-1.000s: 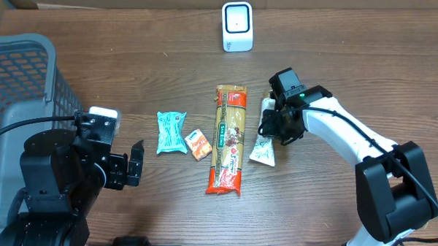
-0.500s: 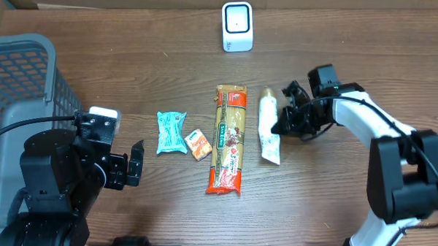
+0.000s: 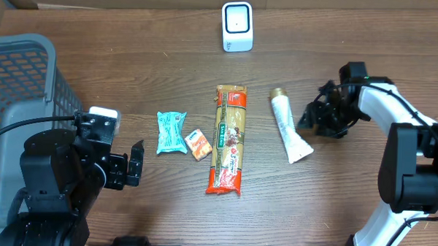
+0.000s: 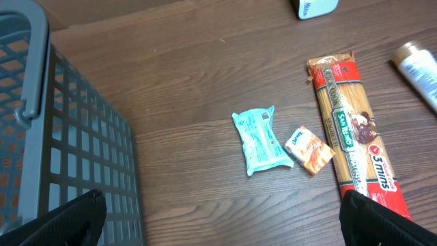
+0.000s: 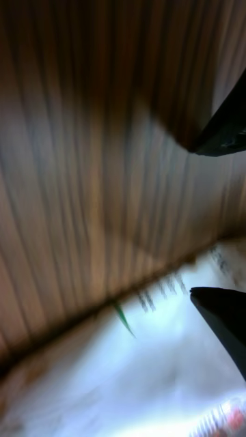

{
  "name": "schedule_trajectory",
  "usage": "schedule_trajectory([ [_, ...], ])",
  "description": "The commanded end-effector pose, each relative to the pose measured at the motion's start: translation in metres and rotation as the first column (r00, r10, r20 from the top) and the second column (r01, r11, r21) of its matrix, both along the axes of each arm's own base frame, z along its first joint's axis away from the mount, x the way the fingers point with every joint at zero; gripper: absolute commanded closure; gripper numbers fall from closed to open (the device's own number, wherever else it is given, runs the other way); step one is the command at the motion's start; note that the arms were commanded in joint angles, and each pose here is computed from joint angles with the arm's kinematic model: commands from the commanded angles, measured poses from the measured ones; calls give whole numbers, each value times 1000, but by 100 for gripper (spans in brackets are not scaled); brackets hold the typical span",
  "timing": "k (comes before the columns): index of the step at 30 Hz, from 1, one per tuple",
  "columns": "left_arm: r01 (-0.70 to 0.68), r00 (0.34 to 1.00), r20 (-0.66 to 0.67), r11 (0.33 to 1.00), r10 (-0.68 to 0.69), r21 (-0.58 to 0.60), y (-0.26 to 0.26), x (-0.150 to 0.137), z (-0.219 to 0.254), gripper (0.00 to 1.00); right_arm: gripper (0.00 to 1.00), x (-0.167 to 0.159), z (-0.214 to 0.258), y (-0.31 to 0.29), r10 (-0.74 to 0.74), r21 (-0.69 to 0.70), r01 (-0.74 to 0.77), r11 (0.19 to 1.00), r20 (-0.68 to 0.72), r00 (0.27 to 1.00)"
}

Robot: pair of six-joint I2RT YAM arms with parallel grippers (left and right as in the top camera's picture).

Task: Scan the item barcode

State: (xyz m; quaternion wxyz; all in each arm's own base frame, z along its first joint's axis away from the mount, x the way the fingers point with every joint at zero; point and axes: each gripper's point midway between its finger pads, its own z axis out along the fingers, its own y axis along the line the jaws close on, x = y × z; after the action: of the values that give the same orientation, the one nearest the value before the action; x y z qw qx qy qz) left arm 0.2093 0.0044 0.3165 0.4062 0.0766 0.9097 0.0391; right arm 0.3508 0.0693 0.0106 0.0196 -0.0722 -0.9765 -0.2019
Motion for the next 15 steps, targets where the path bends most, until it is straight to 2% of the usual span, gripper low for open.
schedule_trajectory([
  [1, 4, 1000, 5, 1000, -4, 23, 2, 0, 1, 0, 36, 12, -2, -39, -19, -214, 19, 977, 2, 1000],
  [4, 4, 1000, 5, 1000, -4, 23, 2, 0, 1, 0, 35, 26, 19, -33, 4, -184, 2, 983, 32, 999],
  [6, 4, 1000, 5, 1000, -4, 23, 2, 0, 1, 0, 35, 38, 45, -20, 56, -104, -48, 993, 73, 996],
  [11, 4, 1000, 5, 1000, -4, 23, 2, 0, 1, 0, 55, 41, 92, 23, 139, 98, -151, 984, 124, 982],
  [13, 4, 1000, 5, 1000, -4, 23, 2, 0, 1, 0, 61, 32, 95, 38, 179, 121, -191, 974, 108, 978],
  [15, 4, 1000, 5, 1000, -4, 23, 2, 0, 1, 0, 62, 21, 91, 50, 231, 95, -238, 967, 80, 970],
])
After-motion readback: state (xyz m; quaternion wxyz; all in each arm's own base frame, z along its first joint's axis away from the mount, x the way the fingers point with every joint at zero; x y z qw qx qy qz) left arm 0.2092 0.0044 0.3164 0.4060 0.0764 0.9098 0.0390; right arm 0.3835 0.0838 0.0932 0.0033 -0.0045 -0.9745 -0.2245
